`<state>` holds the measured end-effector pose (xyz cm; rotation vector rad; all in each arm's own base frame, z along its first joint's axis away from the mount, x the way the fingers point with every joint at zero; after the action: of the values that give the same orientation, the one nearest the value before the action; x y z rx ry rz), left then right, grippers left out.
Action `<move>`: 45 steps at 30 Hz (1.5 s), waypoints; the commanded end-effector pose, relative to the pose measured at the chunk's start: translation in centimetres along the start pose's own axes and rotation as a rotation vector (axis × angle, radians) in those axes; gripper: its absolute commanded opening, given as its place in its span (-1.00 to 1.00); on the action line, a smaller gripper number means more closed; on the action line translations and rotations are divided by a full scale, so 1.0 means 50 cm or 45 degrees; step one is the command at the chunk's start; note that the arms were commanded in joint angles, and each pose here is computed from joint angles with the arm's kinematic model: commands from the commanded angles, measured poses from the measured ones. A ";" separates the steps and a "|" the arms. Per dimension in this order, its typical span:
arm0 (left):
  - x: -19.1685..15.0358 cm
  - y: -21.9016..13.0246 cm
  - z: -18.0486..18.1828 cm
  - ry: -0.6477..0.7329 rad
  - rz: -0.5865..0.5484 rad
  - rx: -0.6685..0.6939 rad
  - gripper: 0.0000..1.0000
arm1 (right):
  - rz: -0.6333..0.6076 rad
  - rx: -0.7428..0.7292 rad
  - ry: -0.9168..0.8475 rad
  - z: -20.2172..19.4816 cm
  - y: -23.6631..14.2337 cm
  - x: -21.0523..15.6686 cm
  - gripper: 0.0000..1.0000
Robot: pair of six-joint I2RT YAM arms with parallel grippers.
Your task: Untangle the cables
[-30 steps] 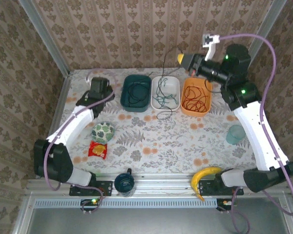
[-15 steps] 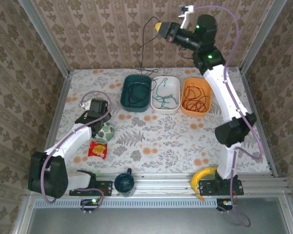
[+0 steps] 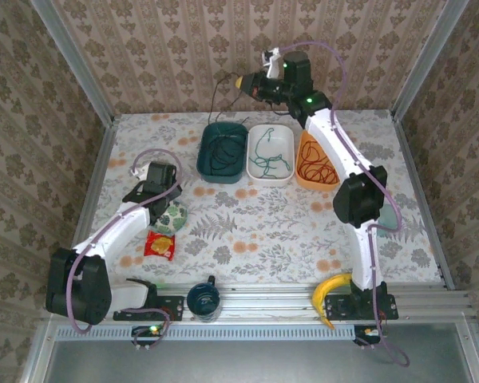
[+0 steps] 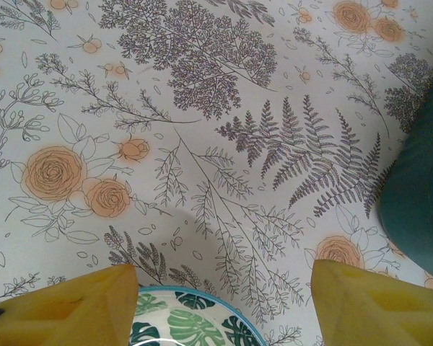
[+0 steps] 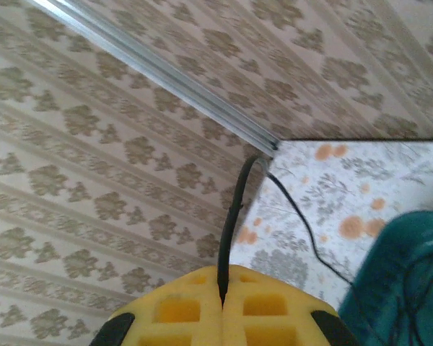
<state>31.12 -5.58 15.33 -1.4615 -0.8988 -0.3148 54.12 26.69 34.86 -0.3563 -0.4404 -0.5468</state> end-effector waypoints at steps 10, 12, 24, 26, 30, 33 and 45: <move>0.036 -0.013 -0.007 -0.001 -0.042 0.010 0.30 | -0.148 -0.343 0.096 -0.217 0.063 -0.045 -1.00; 0.038 -0.013 -0.008 0.003 -0.040 0.012 0.30 | -0.147 -0.388 0.106 -0.235 0.071 -0.060 -1.00; 0.032 -0.009 -0.010 -0.004 -0.027 0.007 0.32 | 0.006 -0.455 0.143 -0.291 0.166 -0.200 -1.00; 0.030 -0.009 -0.011 0.000 -0.022 0.005 0.32 | 0.045 -0.465 0.144 -0.295 0.182 -0.224 -1.00; 0.028 -0.009 -0.011 0.006 -0.013 -0.001 0.33 | 0.078 -0.503 0.128 -0.306 0.193 -0.253 -1.00; 0.029 -0.010 -0.016 0.018 -0.010 -0.019 0.33 | 0.084 -0.521 0.112 -0.307 0.193 -0.258 -1.00; 0.070 -0.049 0.001 0.058 -0.212 0.050 0.37 | -0.274 -0.516 -0.199 -0.124 0.024 -0.137 0.36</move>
<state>31.71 -5.57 17.49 -1.4208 -0.9312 -0.3875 51.64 30.06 17.63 -0.8035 -0.3493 -0.6611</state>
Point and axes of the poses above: each hand's point on the last joint's axis, 136 mm out from that joint toward the fingers, its own y axis out along the fingers, its own z axis along the line the jaws close on, x = y × z, the point moved 4 cm from there along -y, back along the fingers, and after that the axes turned 8 degrees about y, right-handed, at the moved point
